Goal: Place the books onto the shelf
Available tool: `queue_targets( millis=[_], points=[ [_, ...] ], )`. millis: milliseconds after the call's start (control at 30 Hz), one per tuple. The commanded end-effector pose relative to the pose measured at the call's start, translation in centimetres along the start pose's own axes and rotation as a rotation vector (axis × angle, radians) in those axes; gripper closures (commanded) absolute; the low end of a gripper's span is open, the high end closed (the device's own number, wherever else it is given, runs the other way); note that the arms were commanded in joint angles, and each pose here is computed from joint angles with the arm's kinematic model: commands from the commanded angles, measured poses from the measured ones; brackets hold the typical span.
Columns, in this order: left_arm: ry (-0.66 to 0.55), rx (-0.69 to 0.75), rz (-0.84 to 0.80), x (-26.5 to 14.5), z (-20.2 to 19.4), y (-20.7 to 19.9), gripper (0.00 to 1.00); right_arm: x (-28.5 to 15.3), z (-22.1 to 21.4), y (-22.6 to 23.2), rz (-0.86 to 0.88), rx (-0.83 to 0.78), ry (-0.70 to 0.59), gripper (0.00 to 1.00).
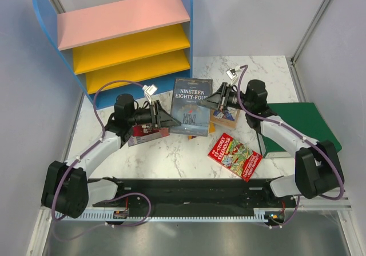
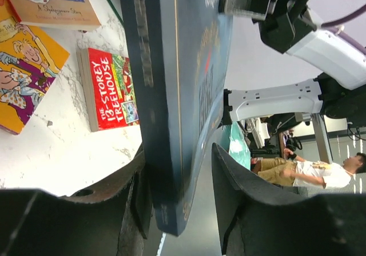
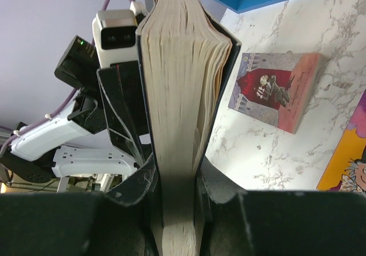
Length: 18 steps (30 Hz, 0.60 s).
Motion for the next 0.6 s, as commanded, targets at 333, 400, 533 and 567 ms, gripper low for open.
queue_targets(
  millis=[333, 400, 533, 567],
  points=[
    [0.052, 0.061, -0.119, -0.8, -0.7, -2.5, 0.98, 0.9, 4.0, 2.3, 0.064, -0.118, -0.106, 0.98],
    [0.045, 0.065, -0.116, -0.9, -0.5, -2.7, 0.98, 0.9, 4.1, 2.3, 0.066, -0.120, -0.102, 0.94],
    [0.007, 0.094, -0.080, -1.2, 0.4, -3.6, 0.98, 0.8, 4.2, 2.0, 0.049, -0.114, -0.112, 0.56],
    [-0.011, 0.103, -0.061, -1.2, 0.7, -3.8, 0.98, 0.6, 4.1, 2.1, 0.045, -0.116, -0.115, 0.45]
  ],
)
Point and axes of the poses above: each gripper's point midway between its finger pads, its own x axis out along the fingers, its own y axis along the line the jaws close on, z = x × y, the point moved 9 cm from there along -x, back along the fingers, and after that the axes turned 14 degrees about x, right-handed, at the moved point
